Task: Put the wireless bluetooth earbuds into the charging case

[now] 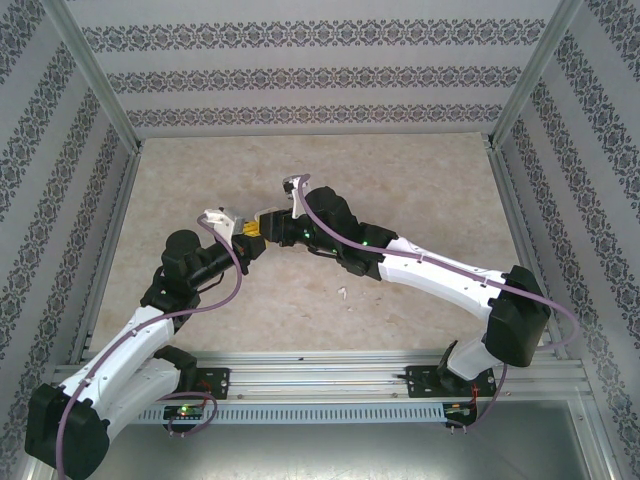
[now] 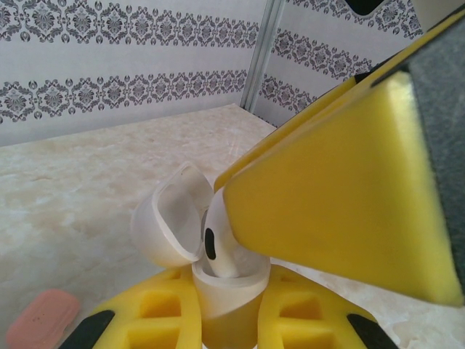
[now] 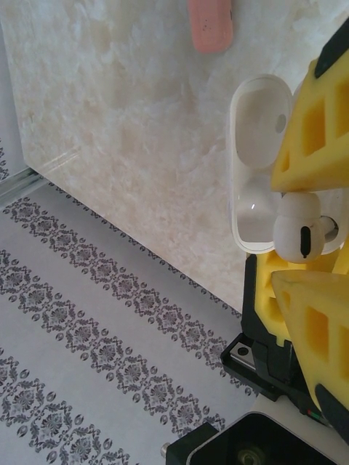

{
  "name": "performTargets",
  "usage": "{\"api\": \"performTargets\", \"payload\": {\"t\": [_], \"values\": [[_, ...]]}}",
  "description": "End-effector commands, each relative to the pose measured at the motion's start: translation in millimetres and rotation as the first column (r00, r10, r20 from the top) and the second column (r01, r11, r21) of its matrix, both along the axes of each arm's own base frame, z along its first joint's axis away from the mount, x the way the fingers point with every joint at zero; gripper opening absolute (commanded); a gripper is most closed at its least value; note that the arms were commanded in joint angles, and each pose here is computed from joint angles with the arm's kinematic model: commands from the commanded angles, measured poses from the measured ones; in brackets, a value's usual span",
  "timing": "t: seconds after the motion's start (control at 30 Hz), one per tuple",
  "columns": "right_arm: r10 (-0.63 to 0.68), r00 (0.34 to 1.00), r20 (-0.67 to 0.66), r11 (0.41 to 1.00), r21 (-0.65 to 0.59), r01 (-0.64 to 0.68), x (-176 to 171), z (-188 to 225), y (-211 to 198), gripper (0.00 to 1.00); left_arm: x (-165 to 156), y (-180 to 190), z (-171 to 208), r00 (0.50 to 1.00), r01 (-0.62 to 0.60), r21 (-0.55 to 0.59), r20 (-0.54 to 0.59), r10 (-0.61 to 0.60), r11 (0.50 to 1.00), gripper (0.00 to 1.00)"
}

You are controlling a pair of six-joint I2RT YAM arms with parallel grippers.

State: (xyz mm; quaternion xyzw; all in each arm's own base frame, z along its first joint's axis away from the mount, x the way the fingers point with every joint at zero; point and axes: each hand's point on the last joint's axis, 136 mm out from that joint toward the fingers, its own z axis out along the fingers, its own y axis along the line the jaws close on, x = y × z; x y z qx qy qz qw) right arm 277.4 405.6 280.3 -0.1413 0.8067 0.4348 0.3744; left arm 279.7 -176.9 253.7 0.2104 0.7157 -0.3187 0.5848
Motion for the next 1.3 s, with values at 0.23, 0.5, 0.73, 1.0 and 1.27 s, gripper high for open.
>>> {"api": "performTargets", "payload": {"t": [0.23, 0.5, 0.73, 1.0, 1.27], "values": [[0.033, 0.994, -0.102, 0.994, -0.101, -0.043, -16.0, -21.3, -3.7, 0.41, -2.1, 1.5, 53.9, 0.986, -0.004, -0.068, 0.164, 0.015, 0.998, 0.00], [0.021, 0.993, -0.116, 0.994, -0.105, -0.033, -13.0, -11.5, -8.8, 0.46, -6.1, 2.0, 51.4, 0.987, 0.000, -0.061, 0.159, 0.009, 0.998, 0.00], [0.063, 0.992, -0.107, 0.994, -0.082, -0.072, -12.9, 16.2, -11.4, 0.50, -9.0, -1.3, 46.4, 0.989, 0.027, -0.058, 0.145, -0.018, 0.998, 0.00], [0.110, 0.987, -0.115, 0.991, -0.061, -0.118, -20.8, 40.1, -32.3, 0.50, -15.0, 2.1, 31.8, 0.994, 0.017, -0.044, 0.109, -0.012, 0.999, 0.00], [-0.087, 0.973, -0.216, 0.960, -0.278, 0.025, -25.3, -14.7, -117.8, 0.51, -23.6, 8.0, 6.2, 0.999, -0.003, -0.023, 0.042, 0.004, 1.000, 0.00]]}}
